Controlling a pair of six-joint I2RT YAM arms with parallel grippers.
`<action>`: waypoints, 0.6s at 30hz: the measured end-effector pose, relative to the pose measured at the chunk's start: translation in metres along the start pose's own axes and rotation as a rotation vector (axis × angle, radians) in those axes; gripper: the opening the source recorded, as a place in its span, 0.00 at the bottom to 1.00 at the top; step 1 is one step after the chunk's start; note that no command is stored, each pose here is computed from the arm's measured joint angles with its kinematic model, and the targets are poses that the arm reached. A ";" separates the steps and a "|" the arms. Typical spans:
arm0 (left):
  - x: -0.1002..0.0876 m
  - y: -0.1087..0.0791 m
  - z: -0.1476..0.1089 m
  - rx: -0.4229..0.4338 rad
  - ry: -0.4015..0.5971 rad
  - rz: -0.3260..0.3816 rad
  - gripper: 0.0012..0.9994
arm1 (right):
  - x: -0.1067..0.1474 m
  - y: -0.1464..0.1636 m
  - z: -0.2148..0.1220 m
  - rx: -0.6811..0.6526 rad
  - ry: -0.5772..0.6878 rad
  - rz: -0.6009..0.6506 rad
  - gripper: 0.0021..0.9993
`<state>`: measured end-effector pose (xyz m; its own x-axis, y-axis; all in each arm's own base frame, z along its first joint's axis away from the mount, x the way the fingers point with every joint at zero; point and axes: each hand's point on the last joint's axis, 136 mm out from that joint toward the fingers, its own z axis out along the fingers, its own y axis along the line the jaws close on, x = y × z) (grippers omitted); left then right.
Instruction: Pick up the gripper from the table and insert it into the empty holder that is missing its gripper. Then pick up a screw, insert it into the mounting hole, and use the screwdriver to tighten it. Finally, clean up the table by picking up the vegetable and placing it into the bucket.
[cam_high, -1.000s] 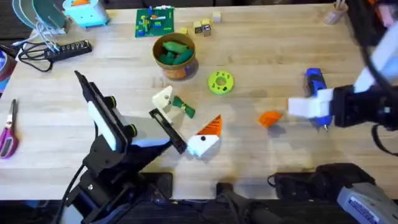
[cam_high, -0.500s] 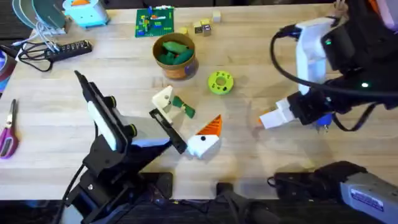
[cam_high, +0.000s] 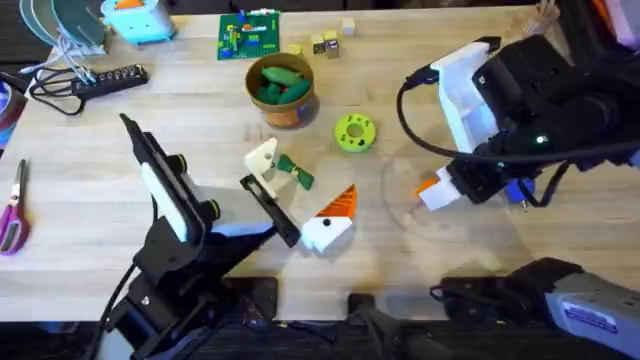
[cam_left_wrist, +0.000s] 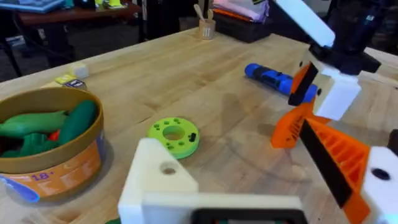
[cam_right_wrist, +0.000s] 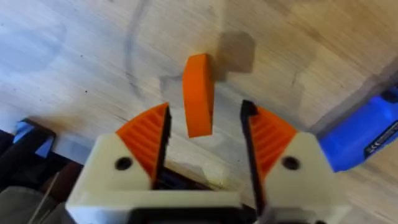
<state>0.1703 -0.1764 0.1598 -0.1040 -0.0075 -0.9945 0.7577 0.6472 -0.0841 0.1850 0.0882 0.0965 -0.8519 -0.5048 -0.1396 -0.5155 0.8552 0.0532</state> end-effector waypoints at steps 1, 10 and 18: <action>0.000 0.000 0.000 0.000 0.000 0.000 0.99 | 0.000 0.000 0.000 0.000 0.001 -0.003 0.61; 0.000 0.000 0.000 0.000 0.000 0.000 0.99 | -0.001 0.001 0.000 -0.004 -0.001 -0.006 0.02; 0.000 0.000 0.000 0.000 0.000 0.000 0.99 | -0.021 0.004 -0.023 -0.020 -0.082 -0.013 0.01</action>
<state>0.1703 -0.1764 0.1597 -0.1043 -0.0073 -0.9945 0.7576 0.6472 -0.0842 0.1984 0.0994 0.1227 -0.8353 -0.5035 -0.2207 -0.5286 0.8460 0.0706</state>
